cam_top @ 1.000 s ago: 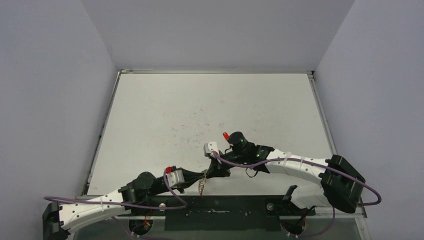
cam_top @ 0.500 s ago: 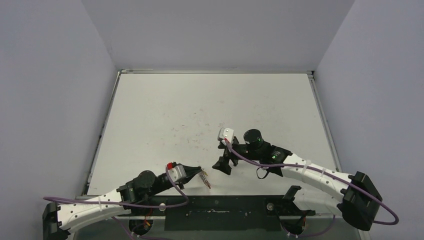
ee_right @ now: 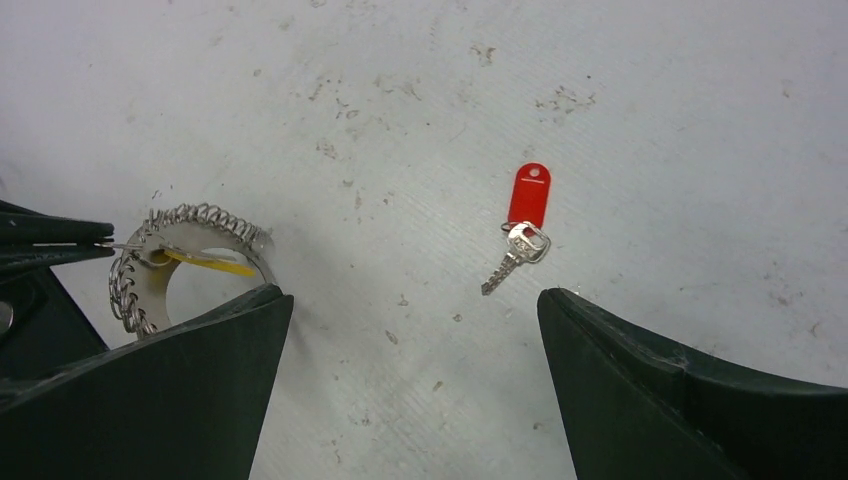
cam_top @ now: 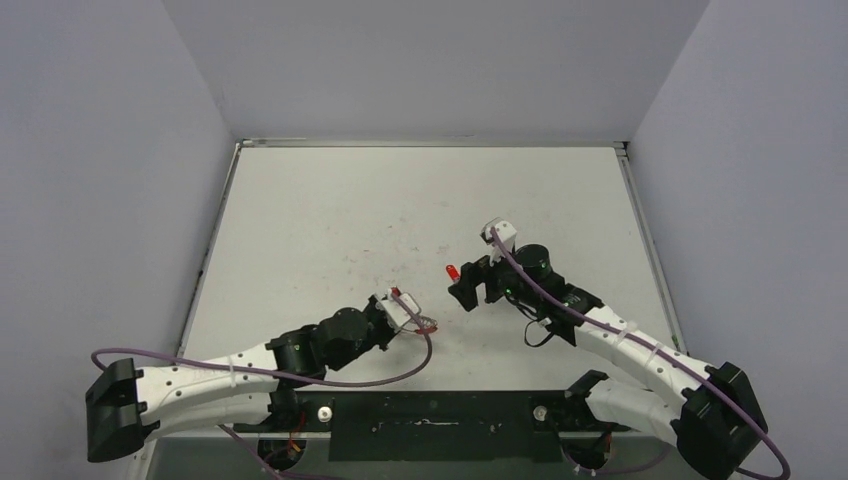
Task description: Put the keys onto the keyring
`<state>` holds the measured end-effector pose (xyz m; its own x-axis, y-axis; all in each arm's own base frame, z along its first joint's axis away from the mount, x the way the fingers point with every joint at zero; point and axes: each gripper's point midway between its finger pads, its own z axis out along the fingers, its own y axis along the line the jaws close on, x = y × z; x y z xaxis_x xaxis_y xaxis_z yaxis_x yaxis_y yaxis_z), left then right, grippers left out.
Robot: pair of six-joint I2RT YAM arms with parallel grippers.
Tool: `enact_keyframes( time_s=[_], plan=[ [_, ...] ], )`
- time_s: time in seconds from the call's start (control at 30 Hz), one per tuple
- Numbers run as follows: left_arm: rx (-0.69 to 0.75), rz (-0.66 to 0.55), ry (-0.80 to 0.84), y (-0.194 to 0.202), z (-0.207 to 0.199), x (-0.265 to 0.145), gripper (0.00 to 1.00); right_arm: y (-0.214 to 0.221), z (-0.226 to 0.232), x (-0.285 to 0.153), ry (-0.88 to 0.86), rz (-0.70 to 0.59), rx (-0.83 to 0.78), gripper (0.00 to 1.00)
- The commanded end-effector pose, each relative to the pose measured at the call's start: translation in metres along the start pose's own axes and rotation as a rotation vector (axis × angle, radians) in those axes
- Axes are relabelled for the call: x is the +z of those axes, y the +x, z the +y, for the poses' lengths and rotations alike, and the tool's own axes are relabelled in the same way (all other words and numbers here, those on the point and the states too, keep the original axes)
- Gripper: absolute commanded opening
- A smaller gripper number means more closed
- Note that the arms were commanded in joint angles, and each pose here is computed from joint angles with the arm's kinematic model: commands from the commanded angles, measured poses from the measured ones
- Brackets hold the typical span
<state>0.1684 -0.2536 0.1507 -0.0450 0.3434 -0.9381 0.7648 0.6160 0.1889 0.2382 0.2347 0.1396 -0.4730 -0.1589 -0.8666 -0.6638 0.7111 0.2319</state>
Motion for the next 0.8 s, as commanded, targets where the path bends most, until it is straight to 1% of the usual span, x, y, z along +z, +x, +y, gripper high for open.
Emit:
enact_keyframes(
  time_s=[0.0, 0.03, 0.1, 0.17, 0.23, 0.27, 0.33, 0.4, 0.47, 0.53, 0.57, 0.63, 0.77],
  plan=[
    [0.014, 0.035, -0.074, -0.019, 0.013, 0.016, 0.0, -0.004, -0.009, -0.003, 0.03, -0.027, 0.102, 1.0],
    [0.007, 0.059, -0.076, -0.017, 0.013, 0.02, 0.0, 0.001, -0.014, -0.006, 0.056, -0.019, 0.11, 1.0],
    [-0.022, 0.121, -0.075, -0.008, 0.015, 0.03, 0.15, 0.001, -0.018, -0.012, 0.08, -0.031, 0.112, 1.0],
    [-0.09, 0.149, -0.065, -0.004, 0.023, 0.038, 0.27, -0.002, -0.018, -0.018, 0.076, -0.071, 0.091, 1.0],
    [-0.18, 0.164, -0.066, 0.0, 0.031, 0.044, 0.35, -0.007, -0.021, -0.023, 0.096, -0.127, 0.098, 1.0],
    [-0.214, 0.169, -0.08, 0.001, 0.036, 0.046, 0.41, -0.009, -0.025, -0.027, 0.123, -0.151, 0.116, 1.0],
    [-0.269, 0.171, -0.117, 0.003, 0.047, 0.048, 0.52, -0.009, -0.033, -0.031, 0.177, -0.161, 0.165, 1.0],
    [-0.324, 0.17, -0.16, 0.005, 0.057, 0.048, 0.63, -0.001, -0.037, -0.032, 0.208, -0.121, 0.189, 1.0],
    [-0.377, 0.172, -0.194, 0.009, 0.067, 0.046, 0.69, 0.004, -0.037, -0.029, 0.209, -0.075, 0.188, 1.0],
    [-0.432, 0.17, -0.211, 0.012, 0.073, 0.044, 0.72, 0.007, -0.036, -0.023, 0.202, -0.034, 0.197, 1.0],
    [-0.464, 0.168, -0.211, 0.013, 0.074, 0.043, 0.72, 0.009, -0.035, -0.018, 0.19, -0.011, 0.199, 1.0],
    [-0.515, 0.202, -0.214, 0.026, 0.074, 0.037, 0.73, 0.013, -0.028, -0.009, 0.141, 0.03, 0.202, 1.0],
    [-0.618, 0.209, -0.22, 0.04, 0.069, 0.028, 0.73, 0.022, -0.03, 0.01, 0.139, 0.103, 0.231, 1.0]
  ],
)
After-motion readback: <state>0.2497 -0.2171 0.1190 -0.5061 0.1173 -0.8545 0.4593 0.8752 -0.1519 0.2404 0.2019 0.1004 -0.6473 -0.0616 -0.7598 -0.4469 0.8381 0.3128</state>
